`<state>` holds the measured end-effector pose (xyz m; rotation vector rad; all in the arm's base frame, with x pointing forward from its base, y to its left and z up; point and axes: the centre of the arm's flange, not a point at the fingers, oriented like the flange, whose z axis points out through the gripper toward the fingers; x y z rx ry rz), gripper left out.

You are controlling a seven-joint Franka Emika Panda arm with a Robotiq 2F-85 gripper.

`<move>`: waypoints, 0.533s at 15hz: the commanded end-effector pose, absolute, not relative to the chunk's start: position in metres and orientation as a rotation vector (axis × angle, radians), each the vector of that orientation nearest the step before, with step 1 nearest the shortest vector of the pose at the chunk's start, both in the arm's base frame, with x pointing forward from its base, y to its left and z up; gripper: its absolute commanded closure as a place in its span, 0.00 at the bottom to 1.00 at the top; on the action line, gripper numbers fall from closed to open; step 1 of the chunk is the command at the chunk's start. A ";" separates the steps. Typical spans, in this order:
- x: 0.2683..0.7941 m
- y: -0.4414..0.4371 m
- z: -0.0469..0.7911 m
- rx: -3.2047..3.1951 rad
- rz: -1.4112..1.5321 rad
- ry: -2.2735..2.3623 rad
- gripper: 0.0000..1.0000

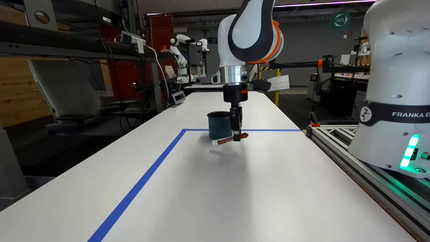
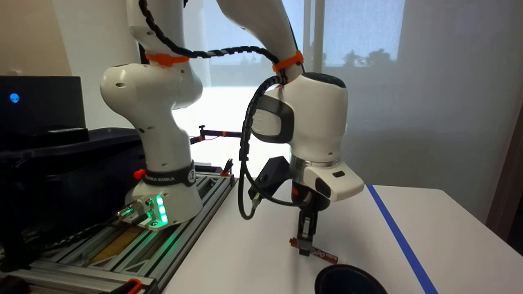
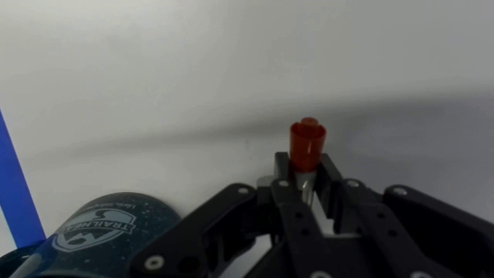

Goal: Take the marker out of the mug.

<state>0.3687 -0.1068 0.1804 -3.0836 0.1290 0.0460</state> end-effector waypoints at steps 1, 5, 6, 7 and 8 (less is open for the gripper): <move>0.359 -0.112 0.159 -3.088 -0.027 0.064 0.95; 0.355 -0.113 0.148 -3.107 -0.039 0.011 0.95; 0.354 -0.113 0.147 -3.114 -0.041 -0.006 0.95; 0.353 -0.113 0.146 -3.115 -0.043 -0.016 0.95; 0.353 -0.112 0.146 -3.127 -0.033 -0.029 0.95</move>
